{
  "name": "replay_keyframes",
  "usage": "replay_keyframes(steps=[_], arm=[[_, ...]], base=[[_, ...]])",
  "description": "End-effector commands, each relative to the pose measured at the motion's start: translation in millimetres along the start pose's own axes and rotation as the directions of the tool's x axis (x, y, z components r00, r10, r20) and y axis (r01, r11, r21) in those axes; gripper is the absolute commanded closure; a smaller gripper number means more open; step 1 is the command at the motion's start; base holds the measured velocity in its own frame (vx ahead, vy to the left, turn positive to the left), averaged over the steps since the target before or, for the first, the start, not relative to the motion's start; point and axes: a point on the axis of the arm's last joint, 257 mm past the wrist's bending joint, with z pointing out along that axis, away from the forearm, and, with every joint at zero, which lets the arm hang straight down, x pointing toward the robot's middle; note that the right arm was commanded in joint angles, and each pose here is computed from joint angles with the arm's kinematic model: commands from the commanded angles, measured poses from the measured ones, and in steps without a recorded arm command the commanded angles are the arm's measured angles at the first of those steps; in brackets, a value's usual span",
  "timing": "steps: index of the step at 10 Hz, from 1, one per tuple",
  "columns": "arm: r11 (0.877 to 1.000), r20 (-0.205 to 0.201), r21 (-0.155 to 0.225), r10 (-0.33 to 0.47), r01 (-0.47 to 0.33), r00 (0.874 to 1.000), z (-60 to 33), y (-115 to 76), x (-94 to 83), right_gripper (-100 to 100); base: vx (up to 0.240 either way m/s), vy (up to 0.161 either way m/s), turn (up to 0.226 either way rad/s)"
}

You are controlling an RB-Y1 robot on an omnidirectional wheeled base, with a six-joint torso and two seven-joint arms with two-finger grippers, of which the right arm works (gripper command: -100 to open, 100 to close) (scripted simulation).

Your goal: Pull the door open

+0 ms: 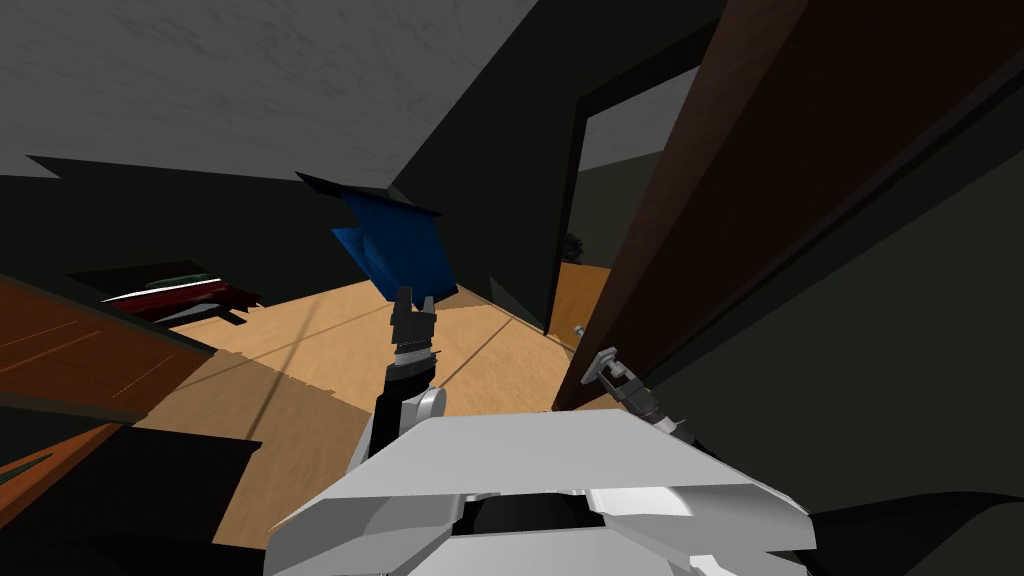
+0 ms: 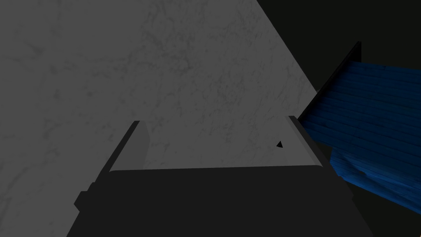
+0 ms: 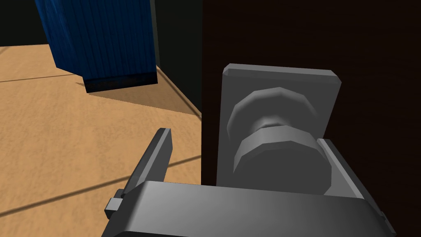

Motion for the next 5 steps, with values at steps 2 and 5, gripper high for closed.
replay_keyframes(steps=[2,5], arm=[[0.999,0.014,0.025,0.039,-0.039,0.999,-5.8,-22.1,-6.6,100],[0.999,0.014,0.025,0.039,-0.039,0.999,-5.8,-22.1,-6.6,100]], base=[[0.006,0.007,0.003],[-0.003,-0.001,-0.002]])
